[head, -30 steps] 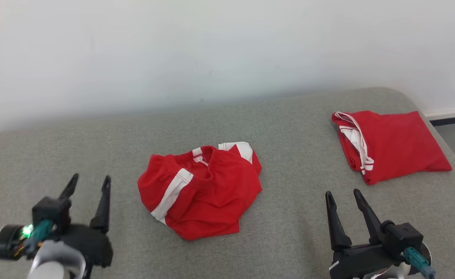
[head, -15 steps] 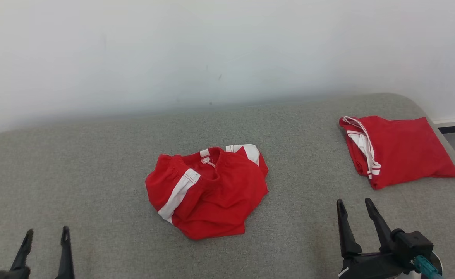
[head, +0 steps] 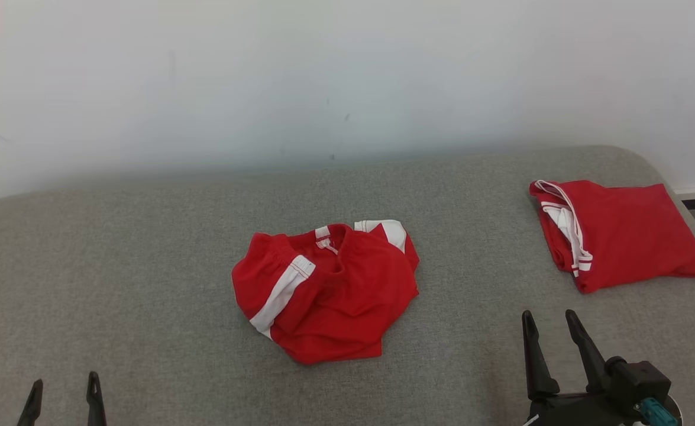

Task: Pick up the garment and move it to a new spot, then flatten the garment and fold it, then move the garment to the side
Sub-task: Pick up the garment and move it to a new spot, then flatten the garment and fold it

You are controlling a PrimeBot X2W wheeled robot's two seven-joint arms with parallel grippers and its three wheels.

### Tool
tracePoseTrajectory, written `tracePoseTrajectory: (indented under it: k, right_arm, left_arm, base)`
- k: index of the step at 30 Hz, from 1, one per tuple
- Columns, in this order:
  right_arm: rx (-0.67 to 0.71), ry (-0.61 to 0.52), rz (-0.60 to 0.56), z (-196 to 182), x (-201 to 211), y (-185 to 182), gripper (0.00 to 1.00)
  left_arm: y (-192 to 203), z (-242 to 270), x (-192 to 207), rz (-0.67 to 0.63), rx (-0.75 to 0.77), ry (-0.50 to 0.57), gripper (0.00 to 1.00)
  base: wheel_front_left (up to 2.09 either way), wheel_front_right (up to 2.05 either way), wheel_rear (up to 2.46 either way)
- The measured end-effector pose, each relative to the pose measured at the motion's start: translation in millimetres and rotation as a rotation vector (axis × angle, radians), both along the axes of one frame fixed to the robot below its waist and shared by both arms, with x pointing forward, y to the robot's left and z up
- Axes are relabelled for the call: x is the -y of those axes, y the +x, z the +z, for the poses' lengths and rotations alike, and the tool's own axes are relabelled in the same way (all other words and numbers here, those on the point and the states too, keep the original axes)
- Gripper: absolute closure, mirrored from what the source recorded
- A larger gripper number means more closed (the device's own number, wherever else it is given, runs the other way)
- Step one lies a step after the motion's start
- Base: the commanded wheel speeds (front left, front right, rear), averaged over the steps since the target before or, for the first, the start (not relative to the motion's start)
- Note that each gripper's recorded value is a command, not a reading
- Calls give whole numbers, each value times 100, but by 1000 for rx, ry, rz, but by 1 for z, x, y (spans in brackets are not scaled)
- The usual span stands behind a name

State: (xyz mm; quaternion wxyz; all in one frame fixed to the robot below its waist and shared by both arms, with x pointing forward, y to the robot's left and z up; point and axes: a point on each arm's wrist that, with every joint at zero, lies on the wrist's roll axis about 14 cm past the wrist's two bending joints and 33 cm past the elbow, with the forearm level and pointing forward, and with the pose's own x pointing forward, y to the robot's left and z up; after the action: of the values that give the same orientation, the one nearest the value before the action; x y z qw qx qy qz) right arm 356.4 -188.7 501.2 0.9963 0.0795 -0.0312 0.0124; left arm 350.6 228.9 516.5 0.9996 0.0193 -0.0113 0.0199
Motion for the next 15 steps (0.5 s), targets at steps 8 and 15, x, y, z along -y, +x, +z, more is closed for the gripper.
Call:
tracePoseTrajectory:
  k: [8, 15]
  right_arm:
    - [-12, 15, 13, -3, -5, 2, 0]
    - [-16, 15, 19, -5, -7, 2, 0]
  left_arm:
    - [-3, -3, 0, 22, 4, -34, 0]
    - [-5, -5, -1, 28, 3, -39, 0]
  base:
    - [0, 0, 0]
    - [0, 0, 0]
